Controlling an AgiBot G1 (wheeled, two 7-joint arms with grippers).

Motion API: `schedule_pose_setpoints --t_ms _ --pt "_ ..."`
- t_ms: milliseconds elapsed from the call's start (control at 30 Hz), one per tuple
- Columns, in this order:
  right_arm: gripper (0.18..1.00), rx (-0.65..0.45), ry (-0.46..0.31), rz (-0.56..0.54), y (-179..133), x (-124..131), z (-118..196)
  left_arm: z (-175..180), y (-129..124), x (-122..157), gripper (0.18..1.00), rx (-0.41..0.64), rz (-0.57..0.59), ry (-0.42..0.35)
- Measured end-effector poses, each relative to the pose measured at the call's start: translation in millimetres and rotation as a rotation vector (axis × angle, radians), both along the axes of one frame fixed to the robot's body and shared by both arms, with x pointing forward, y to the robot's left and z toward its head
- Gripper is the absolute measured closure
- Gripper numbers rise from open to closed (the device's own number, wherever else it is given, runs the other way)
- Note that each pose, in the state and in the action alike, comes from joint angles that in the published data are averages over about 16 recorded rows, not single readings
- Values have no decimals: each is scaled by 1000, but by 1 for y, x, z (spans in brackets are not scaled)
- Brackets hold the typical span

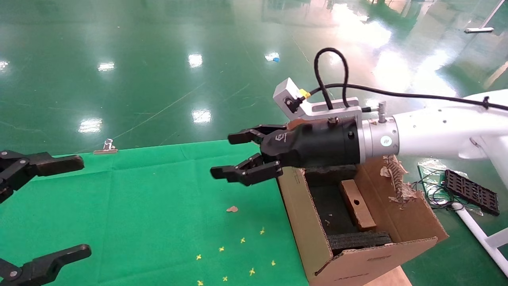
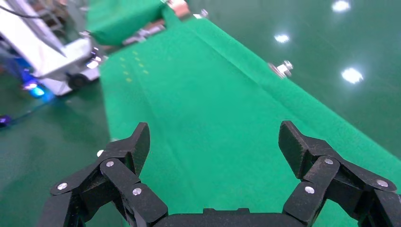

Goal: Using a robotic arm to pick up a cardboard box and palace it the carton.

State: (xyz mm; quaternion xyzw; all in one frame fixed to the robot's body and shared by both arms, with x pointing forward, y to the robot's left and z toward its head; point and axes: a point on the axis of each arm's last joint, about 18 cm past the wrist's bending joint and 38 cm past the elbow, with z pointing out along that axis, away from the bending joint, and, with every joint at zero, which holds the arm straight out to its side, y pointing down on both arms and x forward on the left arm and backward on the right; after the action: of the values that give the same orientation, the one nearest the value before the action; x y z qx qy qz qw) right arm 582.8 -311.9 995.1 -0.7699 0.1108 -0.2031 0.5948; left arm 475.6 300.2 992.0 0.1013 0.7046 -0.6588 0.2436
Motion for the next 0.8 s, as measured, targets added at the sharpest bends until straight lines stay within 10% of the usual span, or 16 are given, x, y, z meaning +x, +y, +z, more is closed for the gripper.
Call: schedule_pose_setpoints --t_ms 800 --pt "178 83 -357 293 10 -108 -3 0 0 0 184 0 0 0"
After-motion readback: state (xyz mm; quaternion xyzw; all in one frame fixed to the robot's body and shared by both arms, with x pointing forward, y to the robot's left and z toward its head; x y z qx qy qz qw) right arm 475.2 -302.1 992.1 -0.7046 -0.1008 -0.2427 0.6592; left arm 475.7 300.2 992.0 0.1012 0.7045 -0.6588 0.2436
